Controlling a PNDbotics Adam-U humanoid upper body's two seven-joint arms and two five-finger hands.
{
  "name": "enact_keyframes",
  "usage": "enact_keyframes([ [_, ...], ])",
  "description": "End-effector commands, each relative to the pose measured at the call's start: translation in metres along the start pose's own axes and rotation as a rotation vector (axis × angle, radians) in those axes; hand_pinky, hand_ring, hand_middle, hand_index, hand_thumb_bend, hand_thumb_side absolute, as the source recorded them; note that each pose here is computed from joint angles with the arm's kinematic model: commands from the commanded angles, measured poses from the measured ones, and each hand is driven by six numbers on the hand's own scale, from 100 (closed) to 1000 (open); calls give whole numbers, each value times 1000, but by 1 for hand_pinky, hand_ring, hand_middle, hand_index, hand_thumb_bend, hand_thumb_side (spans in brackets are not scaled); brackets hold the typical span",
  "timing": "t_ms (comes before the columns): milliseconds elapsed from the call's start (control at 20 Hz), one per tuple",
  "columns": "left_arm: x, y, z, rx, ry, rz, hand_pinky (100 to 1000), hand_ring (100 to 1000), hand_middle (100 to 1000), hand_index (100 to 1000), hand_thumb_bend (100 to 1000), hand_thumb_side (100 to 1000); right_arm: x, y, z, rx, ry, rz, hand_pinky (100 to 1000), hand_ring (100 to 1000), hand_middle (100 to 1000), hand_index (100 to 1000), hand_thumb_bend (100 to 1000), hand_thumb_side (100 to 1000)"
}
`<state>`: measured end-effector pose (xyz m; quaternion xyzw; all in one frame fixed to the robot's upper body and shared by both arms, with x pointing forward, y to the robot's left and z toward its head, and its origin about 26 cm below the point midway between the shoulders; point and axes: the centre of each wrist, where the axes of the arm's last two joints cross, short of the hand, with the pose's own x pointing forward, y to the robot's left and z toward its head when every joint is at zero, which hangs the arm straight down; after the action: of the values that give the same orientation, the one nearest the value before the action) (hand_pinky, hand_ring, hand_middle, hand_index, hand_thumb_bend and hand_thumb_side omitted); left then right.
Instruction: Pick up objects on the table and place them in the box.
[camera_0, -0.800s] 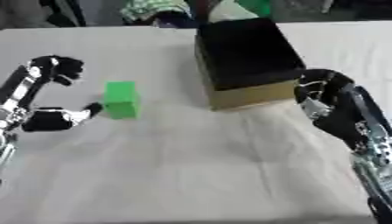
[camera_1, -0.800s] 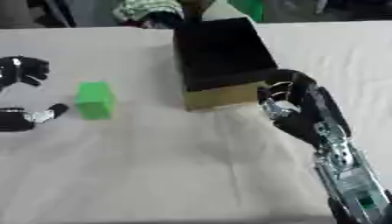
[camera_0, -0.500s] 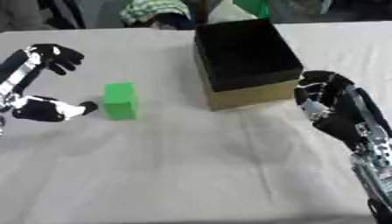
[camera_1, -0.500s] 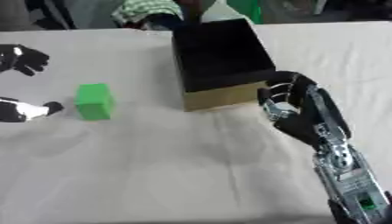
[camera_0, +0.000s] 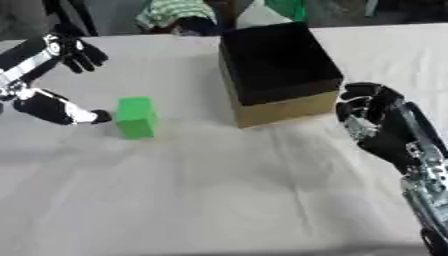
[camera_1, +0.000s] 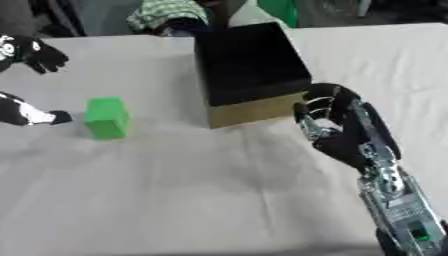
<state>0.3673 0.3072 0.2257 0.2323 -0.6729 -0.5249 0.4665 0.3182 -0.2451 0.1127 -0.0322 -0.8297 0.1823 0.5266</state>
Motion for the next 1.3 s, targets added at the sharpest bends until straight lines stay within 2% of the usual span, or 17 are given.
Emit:
enact_keyframes([
  [50,-7,9,-8,-48,39,-32,703,699,667,783,704,138,4,-5,-1,12,-15,17,610,638,643,762,268,322],
  [300,-18,2,-30,-94,88,-46,706,699,668,784,727,153,3,-5,0,15,-10,15,610,638,643,762,267,323],
  [650,-33,-18,-51,-137,140,-52,706,698,668,785,733,158,2,-4,0,17,-8,12,610,638,643,762,266,323],
  [1300,-55,-40,-65,-173,207,-45,706,693,667,785,738,171,2,-3,1,16,-6,8,610,637,642,762,264,325],
])
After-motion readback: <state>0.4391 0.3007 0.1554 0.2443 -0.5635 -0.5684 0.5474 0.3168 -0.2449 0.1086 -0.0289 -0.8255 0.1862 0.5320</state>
